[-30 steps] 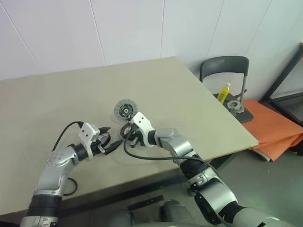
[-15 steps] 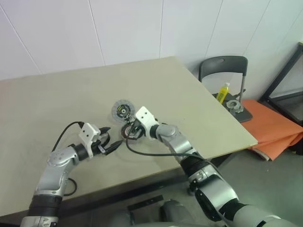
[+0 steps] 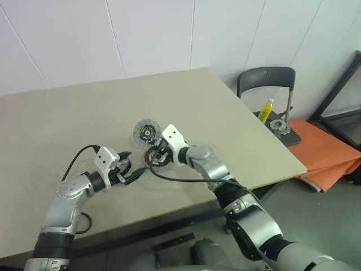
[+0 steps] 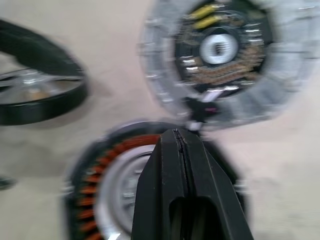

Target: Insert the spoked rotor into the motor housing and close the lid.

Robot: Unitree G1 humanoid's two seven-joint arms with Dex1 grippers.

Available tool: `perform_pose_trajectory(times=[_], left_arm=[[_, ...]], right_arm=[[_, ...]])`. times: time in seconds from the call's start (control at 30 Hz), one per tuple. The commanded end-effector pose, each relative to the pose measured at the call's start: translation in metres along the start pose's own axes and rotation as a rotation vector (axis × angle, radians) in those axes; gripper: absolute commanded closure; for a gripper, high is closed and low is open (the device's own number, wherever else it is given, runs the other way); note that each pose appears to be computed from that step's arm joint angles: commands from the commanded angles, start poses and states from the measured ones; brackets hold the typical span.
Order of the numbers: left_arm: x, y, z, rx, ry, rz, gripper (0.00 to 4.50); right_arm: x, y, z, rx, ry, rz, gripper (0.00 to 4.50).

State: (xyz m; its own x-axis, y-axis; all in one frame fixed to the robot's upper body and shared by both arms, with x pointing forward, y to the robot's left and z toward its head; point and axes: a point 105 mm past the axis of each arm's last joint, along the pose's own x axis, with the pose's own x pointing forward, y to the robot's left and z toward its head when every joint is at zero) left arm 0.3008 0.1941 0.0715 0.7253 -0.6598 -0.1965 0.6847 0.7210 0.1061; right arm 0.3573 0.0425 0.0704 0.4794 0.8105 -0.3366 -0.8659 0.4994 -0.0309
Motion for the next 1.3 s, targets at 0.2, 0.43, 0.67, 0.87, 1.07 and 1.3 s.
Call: perform_pose_trajectory(times=[0.2, 0.43, 0.67, 0.87, 1.07, 1.3], left_arm=[[-0.01, 0.005, 0.021, -0.064, -0.096, 0.038, 0.0], [-0.04, -0.008, 0.033, -0.325, -0.172, 0.0, 0.0], [-0.088, -0.043, 0.009, -0.677, -0.024, -0.027, 0.0], [-0.102, -0.047, -0.017, -1.061, -0.01, 0.138, 0.0], [-0.078, -0.039, -0.028, -1.283, -0.067, 0.292, 0.0], [-0.063, -0.022, -0.03, -1.435, -0.142, 0.387, 0.0]], right_arm=[[-0.007, -0.001, 0.007, -0.06, 0.002, 0.03, 4.49], [-0.033, -0.01, 0.053, -0.128, -0.177, 0.144, 4.49], [-0.065, 0.006, 0.066, -0.272, -0.172, 0.348, 4.49], [-0.078, 0.008, 0.069, -0.341, -0.151, 0.403, 4.49], [-0.08, 0.008, 0.076, -0.382, -0.158, 0.413, 4.49], [-0.081, 0.011, 0.074, -0.378, -0.157, 0.421, 4.49]])
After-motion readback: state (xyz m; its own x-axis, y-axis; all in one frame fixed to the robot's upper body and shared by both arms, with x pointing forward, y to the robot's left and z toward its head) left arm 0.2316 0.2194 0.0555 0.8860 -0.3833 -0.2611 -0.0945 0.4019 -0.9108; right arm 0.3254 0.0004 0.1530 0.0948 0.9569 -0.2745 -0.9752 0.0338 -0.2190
